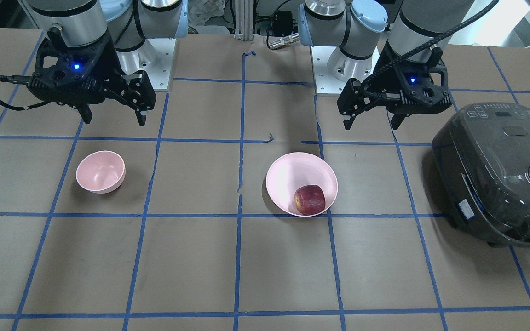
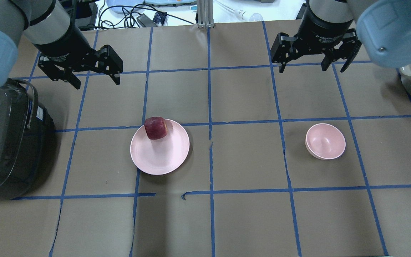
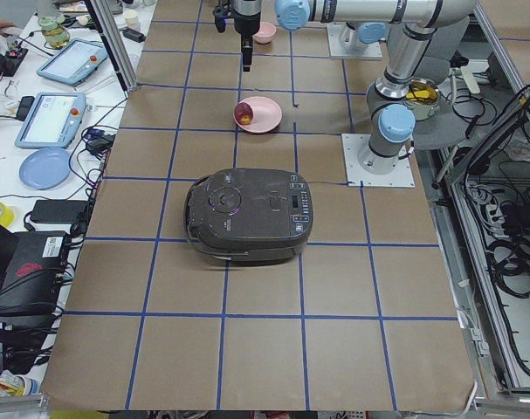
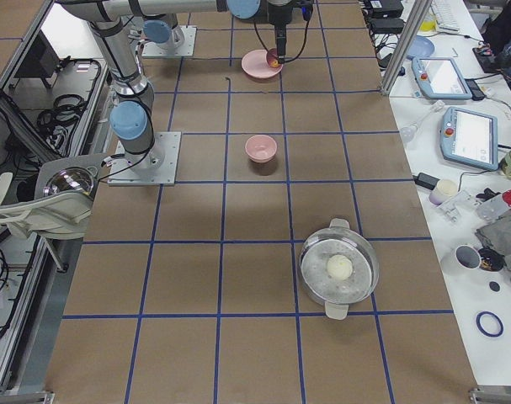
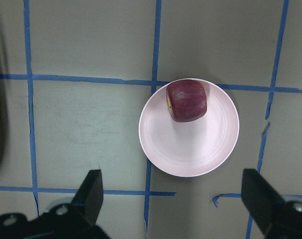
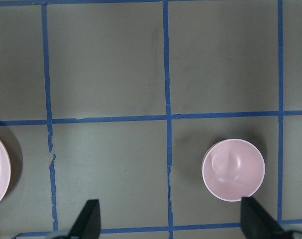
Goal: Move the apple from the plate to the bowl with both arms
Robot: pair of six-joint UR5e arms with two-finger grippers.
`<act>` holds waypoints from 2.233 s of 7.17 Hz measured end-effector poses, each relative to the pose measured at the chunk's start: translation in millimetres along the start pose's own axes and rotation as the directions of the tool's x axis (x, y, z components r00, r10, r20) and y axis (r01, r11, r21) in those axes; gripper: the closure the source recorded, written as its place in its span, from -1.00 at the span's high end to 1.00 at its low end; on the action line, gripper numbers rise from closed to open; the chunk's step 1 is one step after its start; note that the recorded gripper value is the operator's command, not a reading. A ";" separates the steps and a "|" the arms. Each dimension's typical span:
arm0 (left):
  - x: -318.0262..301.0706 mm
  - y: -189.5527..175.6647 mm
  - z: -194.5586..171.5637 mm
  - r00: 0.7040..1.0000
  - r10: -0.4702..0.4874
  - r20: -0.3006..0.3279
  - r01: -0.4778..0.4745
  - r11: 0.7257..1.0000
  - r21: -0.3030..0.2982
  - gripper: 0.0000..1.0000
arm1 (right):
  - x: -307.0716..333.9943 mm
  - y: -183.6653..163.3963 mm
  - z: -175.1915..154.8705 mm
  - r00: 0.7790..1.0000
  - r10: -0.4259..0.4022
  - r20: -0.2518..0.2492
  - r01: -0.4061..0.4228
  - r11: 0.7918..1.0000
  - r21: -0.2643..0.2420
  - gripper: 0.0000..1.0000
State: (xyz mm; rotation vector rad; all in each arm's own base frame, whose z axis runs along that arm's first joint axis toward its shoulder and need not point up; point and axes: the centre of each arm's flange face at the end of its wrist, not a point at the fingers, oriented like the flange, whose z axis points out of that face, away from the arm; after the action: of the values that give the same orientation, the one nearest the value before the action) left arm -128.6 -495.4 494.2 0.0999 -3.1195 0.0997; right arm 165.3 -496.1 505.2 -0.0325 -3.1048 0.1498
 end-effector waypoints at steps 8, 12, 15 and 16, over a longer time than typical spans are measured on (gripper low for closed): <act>1.5 3.5 1.5 1.000 0.010 0.009 -0.010 1.000 -0.002 1.00 | -0.1 -1.2 0.0 1.000 0.001 0.001 -0.001 1.000 0.005 1.00; 3.6 -5.7 24.3 1.000 0.003 0.009 -0.003 1.000 -0.012 1.00 | 0.1 -1.4 -0.2 1.000 0.001 0.001 -0.001 1.000 0.007 1.00; 5.9 -3.5 22.6 1.000 0.016 0.015 -0.016 1.000 0.001 1.00 | 0.0 -1.3 -0.1 1.000 0.001 0.001 -0.001 1.000 0.006 1.00; 6.8 -3.4 25.6 1.000 0.014 0.013 -0.014 1.000 -0.005 1.00 | -0.1 -1.3 -0.1 1.000 0.000 0.001 0.000 1.000 0.006 1.00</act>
State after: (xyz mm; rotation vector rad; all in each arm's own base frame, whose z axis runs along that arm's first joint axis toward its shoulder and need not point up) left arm -135.6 -500.9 469.0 0.0787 -3.1338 0.0919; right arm 165.3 -497.4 505.4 -0.0330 -3.1056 0.1593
